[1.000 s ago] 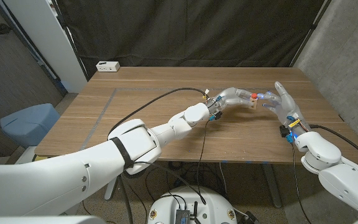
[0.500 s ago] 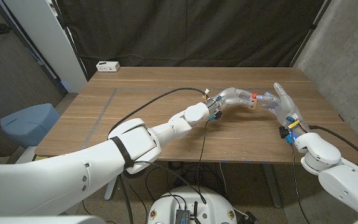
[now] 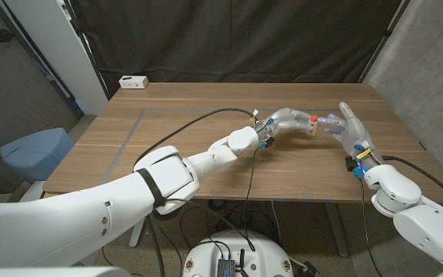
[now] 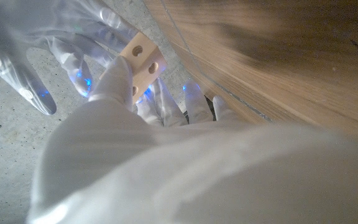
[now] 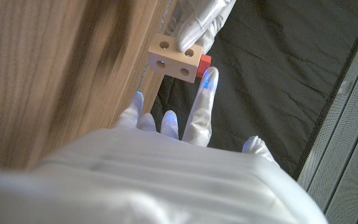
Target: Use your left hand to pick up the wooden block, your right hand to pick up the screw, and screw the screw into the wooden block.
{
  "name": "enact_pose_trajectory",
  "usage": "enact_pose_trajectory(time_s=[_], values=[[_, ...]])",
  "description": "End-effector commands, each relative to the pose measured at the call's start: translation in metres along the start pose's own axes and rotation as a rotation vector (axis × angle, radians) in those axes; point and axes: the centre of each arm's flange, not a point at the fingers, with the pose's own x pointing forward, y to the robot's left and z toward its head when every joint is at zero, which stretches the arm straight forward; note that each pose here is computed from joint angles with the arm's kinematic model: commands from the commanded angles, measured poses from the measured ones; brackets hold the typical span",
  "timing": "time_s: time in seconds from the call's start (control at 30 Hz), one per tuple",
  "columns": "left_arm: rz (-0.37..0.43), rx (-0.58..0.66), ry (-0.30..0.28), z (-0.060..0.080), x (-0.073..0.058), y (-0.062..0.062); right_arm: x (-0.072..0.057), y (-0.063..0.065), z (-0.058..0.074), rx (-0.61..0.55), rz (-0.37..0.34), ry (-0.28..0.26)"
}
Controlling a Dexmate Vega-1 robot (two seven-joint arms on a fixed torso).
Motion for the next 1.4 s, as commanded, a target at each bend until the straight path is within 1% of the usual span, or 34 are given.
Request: enact_pose_trajectory(time_s=[0.03,0.33,0.57,0.8,0.97,1.4], values=[[0.004,0.002,-0.002,0.0,-0.001,0.002,0.001,-0.002,0.001,-0.011,-0.03,-0.004],[0.003,0.007,-0.013,0.001,-0.001,0.002,0.001,-0.004,-0.002,-0.004,-0.04,-0.002],[0.0,0.009,-0.022,0.002,-0.002,0.001,0.004,-0.004,-0.001,-0.004,-0.035,-0.013],[0.0,0.012,-0.032,0.004,-0.003,0.0,0.009,-0.002,0.0,-0.004,-0.015,-0.018],[-0.004,0.011,-0.036,0.004,-0.003,-0.002,0.009,-0.002,0.0,-0.002,-0.004,-0.024],[-0.003,0.011,-0.054,0.005,-0.005,-0.006,0.012,-0.001,0.0,0.002,0.052,-0.016]])
